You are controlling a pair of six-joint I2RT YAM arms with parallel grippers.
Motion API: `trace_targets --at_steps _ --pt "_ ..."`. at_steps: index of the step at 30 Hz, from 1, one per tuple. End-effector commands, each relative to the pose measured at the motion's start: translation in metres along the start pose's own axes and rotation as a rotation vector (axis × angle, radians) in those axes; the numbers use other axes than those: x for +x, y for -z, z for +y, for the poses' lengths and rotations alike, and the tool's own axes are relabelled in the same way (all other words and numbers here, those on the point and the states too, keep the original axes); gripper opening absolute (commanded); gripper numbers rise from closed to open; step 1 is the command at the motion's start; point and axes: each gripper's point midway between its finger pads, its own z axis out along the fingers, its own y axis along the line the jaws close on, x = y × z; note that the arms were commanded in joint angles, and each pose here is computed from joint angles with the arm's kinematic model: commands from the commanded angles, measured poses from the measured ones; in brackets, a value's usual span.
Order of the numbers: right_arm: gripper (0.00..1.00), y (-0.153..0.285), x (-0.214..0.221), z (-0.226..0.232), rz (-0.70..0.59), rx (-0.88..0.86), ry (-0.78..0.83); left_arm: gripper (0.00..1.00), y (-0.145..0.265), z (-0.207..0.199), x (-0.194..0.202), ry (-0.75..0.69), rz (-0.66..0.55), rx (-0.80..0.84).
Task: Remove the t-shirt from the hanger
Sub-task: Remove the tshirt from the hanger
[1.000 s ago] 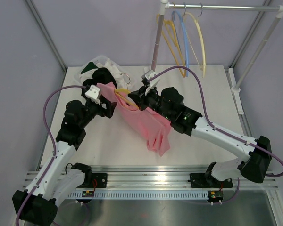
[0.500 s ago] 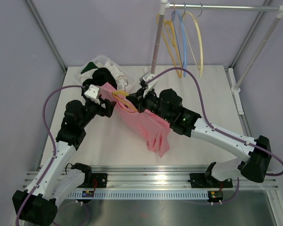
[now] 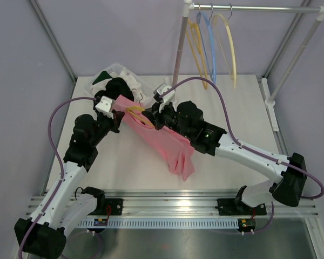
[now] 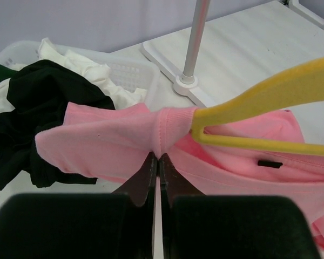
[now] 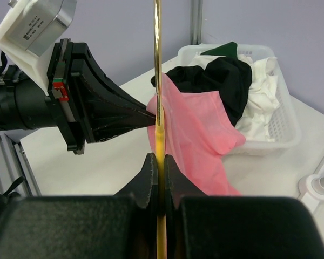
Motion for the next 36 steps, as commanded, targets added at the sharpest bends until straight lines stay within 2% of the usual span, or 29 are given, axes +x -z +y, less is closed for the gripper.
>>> trace_targets --at_steps 1,8,13,21,22,25,29,36 --pt "0.00 -0.004 -0.035 -0.004 -0.075 0.045 0.053 0.00 0.002 0.008 -0.037 -0.002 -0.086 -0.019" --pt "0.00 0.003 -0.024 -0.005 -0.016 0.033 0.115 0.00 0.010 0.029 -0.046 0.084 -0.099 -0.048" --pt "0.00 0.010 -0.010 -0.012 0.054 0.049 0.161 0.00 0.005 0.041 -0.037 0.143 -0.041 -0.059" --pt "0.00 0.039 -0.017 -0.015 0.009 0.050 0.177 0.00 -0.005 0.061 -0.022 0.215 0.041 -0.100" --pt "0.00 0.044 -0.025 -0.013 -0.031 0.043 0.178 0.00 -0.006 0.063 -0.021 0.219 0.048 -0.107" --pt "0.00 0.055 -0.027 -0.004 -0.040 -0.016 0.187 0.00 -0.008 0.075 -0.016 0.241 0.069 -0.136" --pt "0.00 0.065 -0.004 0.005 0.095 -0.078 0.182 0.00 -0.009 0.079 -0.013 0.244 0.079 -0.139" --pt "0.00 0.074 0.017 0.002 0.197 -0.083 0.200 0.00 -0.003 0.082 -0.019 0.225 0.053 -0.167"
